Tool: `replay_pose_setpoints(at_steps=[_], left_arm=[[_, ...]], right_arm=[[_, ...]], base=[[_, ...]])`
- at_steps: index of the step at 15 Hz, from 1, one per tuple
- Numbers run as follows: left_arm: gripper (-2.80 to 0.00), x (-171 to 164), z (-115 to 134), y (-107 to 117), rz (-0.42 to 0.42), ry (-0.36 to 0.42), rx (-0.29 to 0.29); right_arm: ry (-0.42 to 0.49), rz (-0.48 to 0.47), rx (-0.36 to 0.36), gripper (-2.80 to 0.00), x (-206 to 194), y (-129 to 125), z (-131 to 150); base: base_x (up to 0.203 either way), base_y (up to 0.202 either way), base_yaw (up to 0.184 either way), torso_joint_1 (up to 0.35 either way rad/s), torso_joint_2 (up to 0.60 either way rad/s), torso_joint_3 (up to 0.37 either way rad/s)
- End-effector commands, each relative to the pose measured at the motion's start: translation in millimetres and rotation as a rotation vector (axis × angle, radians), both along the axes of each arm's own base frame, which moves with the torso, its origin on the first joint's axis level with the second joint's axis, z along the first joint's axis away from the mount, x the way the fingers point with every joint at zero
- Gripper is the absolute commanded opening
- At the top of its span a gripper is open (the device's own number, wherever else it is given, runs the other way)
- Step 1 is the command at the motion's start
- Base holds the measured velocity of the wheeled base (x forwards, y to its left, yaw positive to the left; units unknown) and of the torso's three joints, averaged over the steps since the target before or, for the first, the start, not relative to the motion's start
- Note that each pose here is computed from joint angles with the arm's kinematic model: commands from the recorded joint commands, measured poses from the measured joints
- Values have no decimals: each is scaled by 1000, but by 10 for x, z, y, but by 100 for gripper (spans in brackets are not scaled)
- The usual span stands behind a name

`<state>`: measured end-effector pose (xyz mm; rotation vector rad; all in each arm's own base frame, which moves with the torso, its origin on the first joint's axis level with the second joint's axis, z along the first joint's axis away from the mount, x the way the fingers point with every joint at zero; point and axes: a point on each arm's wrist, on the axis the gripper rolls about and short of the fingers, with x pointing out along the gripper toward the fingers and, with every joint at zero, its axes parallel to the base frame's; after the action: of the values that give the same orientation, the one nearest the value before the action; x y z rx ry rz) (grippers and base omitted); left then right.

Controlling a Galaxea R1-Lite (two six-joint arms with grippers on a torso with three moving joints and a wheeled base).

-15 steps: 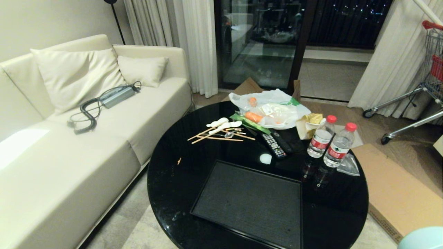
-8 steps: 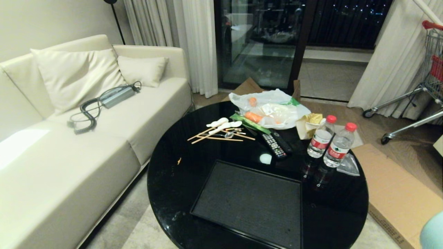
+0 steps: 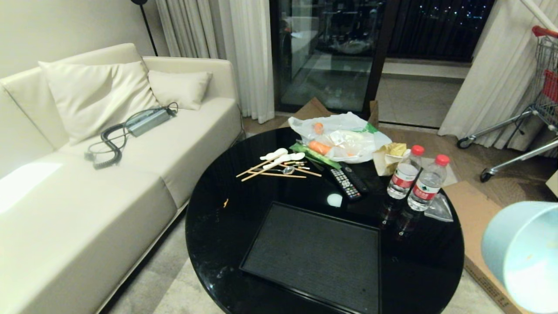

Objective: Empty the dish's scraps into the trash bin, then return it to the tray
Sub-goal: Put the bowl back to the table

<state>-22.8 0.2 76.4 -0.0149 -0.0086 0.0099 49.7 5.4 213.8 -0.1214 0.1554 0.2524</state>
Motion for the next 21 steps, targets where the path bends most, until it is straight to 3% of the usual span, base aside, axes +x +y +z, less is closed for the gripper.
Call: replay_pose_setpoints(at_steps=[1, 5, 9, 16, 21], left_arm=[[-280, 0, 0, 0, 1, -1, 0], [-280, 0, 0, 0, 1, -1, 0], [-280, 0, 0, 0, 1, -1, 0], [-280, 0, 0, 0, 1, -1, 0], [-280, 0, 0, 0, 1, -1, 0]], right_arm=[[188, 42, -7, -280, 440, 31, -90], [375, 137, -44, -280, 902, 206, -280], [503, 164, -73, -280, 1423, 578, -503], [652, 25, 50, -280, 2147, 1552, -898], [783, -82, 107, -280, 2377, 1769, -1258]], base=[[0, 0, 0, 0, 0, 0], [0, 0, 0, 0, 0, 0], [0, 0, 0, 0, 0, 0], [0, 0, 0, 0, 0, 0], [0, 0, 0, 0, 0, 0]])
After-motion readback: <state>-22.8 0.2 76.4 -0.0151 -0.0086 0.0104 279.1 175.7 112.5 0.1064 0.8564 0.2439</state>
